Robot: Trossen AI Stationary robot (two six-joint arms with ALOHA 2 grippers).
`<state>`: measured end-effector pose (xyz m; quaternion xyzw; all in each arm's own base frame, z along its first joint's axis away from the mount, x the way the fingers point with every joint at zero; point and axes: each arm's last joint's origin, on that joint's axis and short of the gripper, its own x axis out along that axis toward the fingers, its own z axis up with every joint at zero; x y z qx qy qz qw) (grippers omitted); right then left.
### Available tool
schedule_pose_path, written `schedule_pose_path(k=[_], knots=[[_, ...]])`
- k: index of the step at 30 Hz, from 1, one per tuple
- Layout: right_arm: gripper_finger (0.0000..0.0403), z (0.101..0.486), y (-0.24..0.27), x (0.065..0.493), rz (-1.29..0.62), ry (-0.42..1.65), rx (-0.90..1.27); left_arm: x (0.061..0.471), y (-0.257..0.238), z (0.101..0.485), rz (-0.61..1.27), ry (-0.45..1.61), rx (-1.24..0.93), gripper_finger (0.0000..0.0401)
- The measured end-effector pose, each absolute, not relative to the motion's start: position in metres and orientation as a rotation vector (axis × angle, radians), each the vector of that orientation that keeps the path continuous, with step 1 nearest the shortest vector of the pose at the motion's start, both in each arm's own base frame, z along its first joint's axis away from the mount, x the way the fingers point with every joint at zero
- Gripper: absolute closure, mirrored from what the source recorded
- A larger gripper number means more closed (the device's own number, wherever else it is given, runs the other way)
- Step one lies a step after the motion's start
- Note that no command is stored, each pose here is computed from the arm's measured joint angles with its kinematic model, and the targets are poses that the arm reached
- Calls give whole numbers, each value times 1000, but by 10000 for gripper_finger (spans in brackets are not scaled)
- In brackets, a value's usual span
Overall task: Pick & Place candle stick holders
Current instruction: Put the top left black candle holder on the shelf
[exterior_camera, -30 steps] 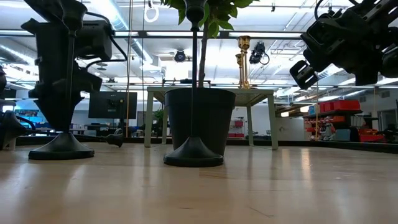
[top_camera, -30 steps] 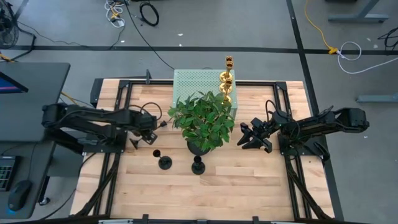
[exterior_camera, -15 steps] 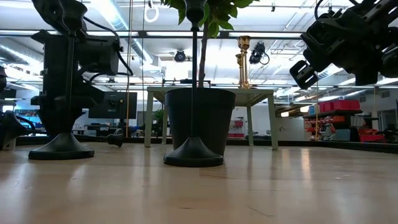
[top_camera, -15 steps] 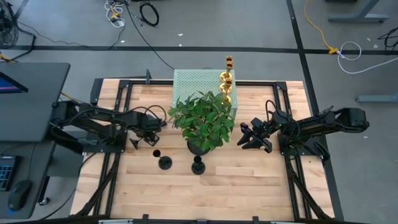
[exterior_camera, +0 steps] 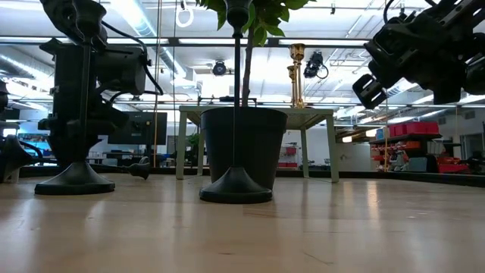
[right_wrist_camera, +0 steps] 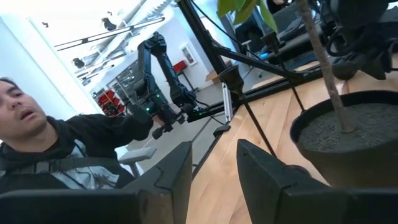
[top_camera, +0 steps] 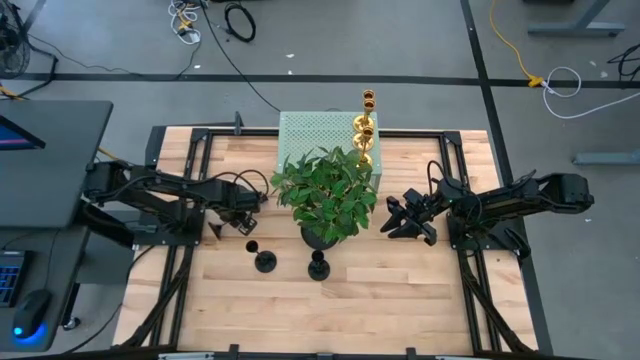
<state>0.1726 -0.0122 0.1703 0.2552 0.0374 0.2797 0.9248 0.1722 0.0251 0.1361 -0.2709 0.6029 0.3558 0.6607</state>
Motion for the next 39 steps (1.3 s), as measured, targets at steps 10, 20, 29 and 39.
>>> schedule_pose_path(k=[10,20,29,39], knots=[[278,170,-12,173,571,78,525,172,25,136,772,1379,-577,390],[278,169,-12,173,570,85,528,171,26,138,797,1362,-541,391],[278,167,-12,173,563,106,531,166,22,155,811,1237,-505,391],[278,167,-12,173,562,106,525,150,16,183,830,1015,-474,391]])
